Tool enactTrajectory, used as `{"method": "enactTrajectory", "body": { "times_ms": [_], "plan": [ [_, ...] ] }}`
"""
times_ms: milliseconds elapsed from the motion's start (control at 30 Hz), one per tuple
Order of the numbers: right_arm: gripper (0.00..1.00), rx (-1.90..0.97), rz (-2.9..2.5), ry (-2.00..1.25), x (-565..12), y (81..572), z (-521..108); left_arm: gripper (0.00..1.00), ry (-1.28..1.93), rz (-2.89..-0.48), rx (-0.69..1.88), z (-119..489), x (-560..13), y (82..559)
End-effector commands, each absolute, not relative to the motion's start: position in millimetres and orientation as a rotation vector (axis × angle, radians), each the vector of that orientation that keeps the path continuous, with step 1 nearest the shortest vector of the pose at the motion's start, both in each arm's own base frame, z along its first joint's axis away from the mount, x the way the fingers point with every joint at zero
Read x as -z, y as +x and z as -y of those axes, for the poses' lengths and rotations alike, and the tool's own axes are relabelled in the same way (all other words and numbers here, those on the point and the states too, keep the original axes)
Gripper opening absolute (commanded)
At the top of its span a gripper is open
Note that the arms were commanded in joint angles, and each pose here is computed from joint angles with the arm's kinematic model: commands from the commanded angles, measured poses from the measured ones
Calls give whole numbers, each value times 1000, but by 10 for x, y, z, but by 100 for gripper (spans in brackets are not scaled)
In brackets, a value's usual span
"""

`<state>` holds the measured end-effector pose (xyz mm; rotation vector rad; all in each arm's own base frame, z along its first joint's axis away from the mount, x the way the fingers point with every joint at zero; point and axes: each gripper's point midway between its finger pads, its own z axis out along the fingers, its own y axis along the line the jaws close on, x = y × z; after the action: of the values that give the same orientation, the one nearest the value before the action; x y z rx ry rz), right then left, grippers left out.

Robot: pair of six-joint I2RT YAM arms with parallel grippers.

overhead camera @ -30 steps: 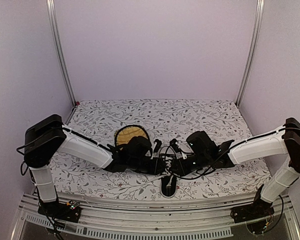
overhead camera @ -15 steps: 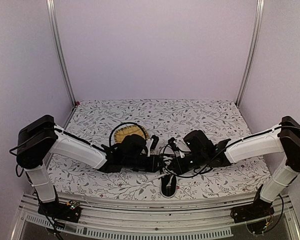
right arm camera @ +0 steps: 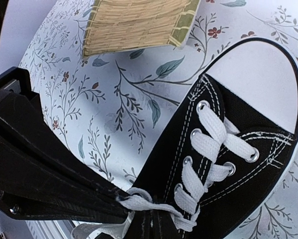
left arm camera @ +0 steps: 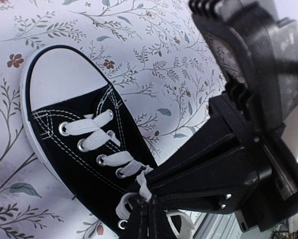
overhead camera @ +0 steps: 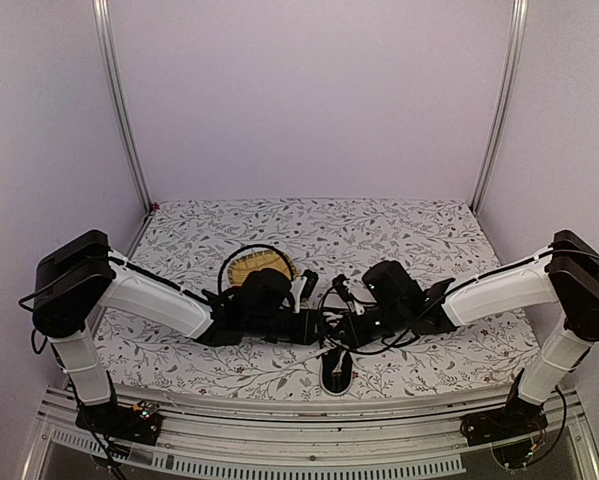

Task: Tie the shoes

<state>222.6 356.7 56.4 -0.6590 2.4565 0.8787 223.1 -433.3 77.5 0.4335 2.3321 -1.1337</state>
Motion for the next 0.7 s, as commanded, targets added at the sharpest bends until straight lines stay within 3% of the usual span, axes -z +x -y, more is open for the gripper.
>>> {"method": "enactTrajectory", "body": {
  "times_ms": [0, 400, 533, 667],
  "plan": [
    [2, -903, -2411, -626, -628, 2345, -3683, 0, 450, -2283, 1189, 4396, -952, 2210],
    [2, -970, -2372, -591, -534, 2322, -3702, 0, 436, -2307, 1181, 4343, -904, 2202],
    [2, -967, -2384, -586, -488, 2293, -3664, 22, 408, -2293, 1128, 4204, -966, 2272],
    [2, -961, -2396, -575, -448, 2274, -3623, 38, 370, -2287, 1075, 4064, -996, 2347]
  ]
}}
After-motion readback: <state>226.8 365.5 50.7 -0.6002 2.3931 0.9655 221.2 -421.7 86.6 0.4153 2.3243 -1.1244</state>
